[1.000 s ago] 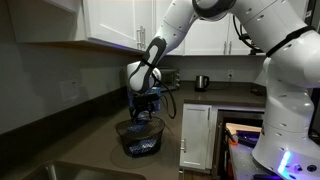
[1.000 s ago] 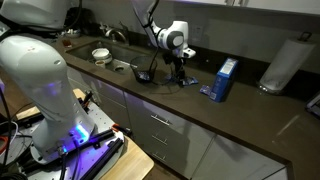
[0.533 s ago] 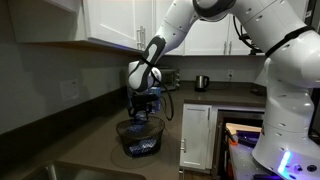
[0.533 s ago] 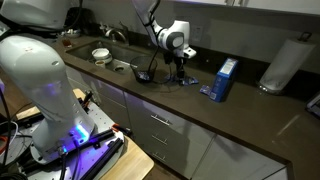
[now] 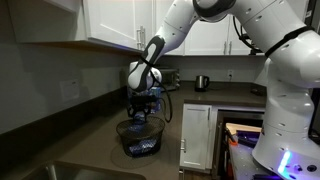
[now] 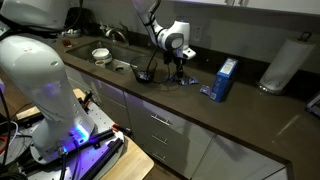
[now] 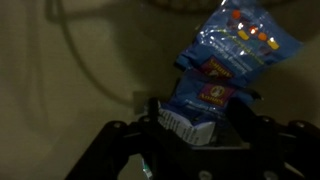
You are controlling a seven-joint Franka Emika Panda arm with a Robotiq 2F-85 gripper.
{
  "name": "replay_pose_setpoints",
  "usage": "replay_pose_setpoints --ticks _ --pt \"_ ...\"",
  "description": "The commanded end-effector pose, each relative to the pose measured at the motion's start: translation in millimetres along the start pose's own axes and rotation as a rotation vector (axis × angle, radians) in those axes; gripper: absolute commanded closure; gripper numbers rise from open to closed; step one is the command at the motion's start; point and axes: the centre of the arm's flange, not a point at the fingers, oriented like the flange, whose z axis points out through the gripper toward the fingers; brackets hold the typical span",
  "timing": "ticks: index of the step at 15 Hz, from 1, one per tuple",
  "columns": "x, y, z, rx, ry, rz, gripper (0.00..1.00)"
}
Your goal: Put a blue sachet in the basket
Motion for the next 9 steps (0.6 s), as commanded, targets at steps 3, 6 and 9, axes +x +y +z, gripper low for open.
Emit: replay_pose_setpoints --ticks 3,6,9 --pt "-5.5 7.2 -0.2 0.046 -0.007 0.018 0.69" --pt "-8.7 9.1 -17.4 0.052 0.019 0.009 0.88" --pt "-17.1 16.0 -38.0 0.064 0.048 0.005 1.00"
